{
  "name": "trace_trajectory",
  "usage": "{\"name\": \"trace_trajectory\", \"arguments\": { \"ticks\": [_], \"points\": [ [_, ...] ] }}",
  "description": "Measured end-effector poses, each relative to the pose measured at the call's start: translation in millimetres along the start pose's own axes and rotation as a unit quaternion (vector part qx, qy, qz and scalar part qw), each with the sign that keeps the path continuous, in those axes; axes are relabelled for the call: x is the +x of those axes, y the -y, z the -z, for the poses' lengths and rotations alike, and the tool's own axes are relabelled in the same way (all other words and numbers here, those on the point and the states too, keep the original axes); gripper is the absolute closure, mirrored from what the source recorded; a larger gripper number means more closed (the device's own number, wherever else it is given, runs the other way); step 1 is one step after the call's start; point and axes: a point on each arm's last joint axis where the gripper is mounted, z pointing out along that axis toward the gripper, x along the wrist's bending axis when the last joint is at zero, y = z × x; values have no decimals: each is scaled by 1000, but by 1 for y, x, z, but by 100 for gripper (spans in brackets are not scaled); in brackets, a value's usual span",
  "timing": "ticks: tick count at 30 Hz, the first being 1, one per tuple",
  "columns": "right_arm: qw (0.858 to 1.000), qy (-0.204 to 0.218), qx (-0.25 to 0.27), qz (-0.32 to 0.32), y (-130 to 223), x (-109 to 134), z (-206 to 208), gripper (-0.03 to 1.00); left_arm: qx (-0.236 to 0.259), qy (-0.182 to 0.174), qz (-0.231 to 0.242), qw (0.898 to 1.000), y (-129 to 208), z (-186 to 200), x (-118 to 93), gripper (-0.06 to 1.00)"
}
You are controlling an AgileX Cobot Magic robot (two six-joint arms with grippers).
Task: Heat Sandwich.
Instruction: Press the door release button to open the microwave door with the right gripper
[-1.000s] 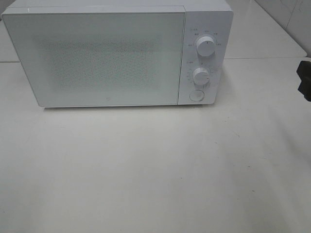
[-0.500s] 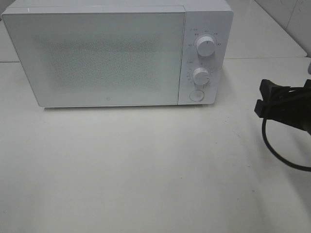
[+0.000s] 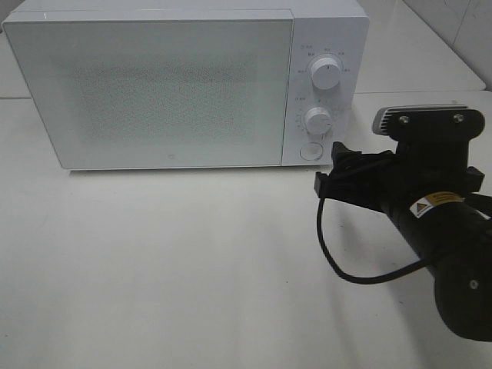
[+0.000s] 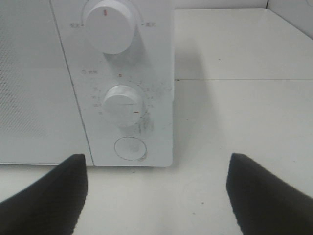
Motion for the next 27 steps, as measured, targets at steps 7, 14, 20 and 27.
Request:
{"name": "trace_trajectory", "arguments": {
  "ticks": [7,14,20,27],
  "points": [
    [1000,-13,6,1,6,23,-6,20,0,0,0,1000,0,0,0,-4],
    [1000,-23,21,-4,11,40,-9,20,0,0,0,1000,0,0,0,-4],
    [999,-22,25,-22,11,41,-11,20,0,0,0,1000,0,0,0,-4],
    [992,-20,33,-117,12,41,-11,24,0,0,0,1000,0,0,0,-4]
  ]
}}
